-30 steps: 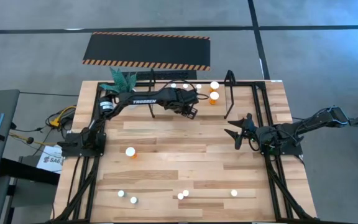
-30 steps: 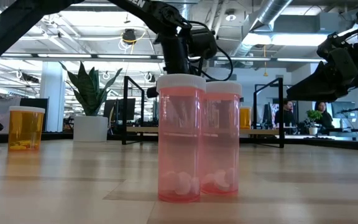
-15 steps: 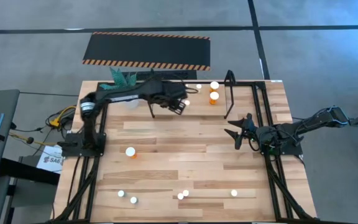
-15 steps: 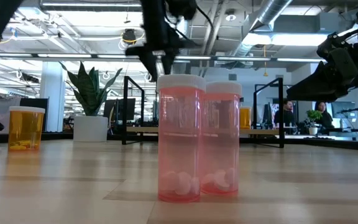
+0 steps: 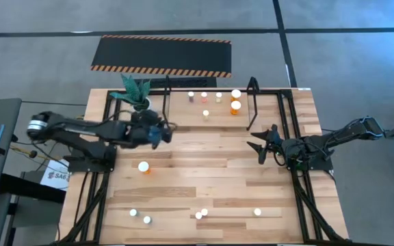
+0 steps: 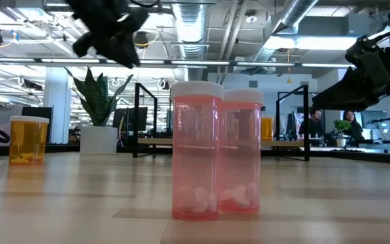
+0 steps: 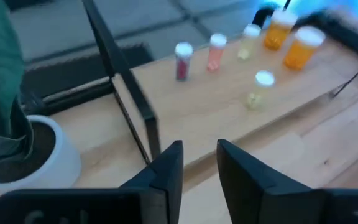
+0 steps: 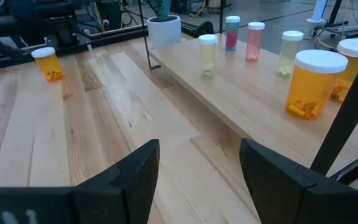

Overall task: Pick and place medicine bottles onto shelf by color
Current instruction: Put the yellow pill bottle on the shelf

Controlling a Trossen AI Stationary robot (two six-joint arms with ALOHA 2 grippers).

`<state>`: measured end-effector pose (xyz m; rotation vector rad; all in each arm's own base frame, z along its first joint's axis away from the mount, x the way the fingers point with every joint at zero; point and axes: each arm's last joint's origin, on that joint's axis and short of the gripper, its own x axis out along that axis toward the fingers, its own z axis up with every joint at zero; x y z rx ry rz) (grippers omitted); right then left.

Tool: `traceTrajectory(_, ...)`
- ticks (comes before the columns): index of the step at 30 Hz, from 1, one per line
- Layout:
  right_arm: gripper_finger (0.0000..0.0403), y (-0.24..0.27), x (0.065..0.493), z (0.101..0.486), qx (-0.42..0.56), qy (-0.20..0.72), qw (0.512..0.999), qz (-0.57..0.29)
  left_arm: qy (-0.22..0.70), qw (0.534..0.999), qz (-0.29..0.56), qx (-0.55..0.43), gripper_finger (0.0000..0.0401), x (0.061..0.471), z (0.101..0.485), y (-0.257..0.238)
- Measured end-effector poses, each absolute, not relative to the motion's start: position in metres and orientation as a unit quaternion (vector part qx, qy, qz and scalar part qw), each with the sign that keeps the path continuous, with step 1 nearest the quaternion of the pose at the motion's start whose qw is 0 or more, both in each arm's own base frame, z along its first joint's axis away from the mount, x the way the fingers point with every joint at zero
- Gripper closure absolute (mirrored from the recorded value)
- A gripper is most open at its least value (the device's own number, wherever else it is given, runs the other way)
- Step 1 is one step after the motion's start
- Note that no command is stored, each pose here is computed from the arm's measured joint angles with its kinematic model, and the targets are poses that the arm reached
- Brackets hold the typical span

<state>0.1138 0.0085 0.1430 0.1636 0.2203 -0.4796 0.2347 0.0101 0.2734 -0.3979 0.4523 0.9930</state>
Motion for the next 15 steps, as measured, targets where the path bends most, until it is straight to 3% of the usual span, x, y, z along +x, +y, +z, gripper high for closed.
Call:
traceTrajectory(5, 0.0159, 0.008, 0.114, 0.143, 0.081, 0.109, 0.962, -0.237, 0.171, 0.855, 0.449, -0.195, 0.0318, 0.206, 0.251, 0.006)
traceTrajectory(15, 0.0159, 0.008, 0.114, 0.143, 0.081, 0.109, 0.962, -0.237, 0.196, 0.845, 0.441, -0.232, 0.0318, 0.187, 0.218, 0.006)
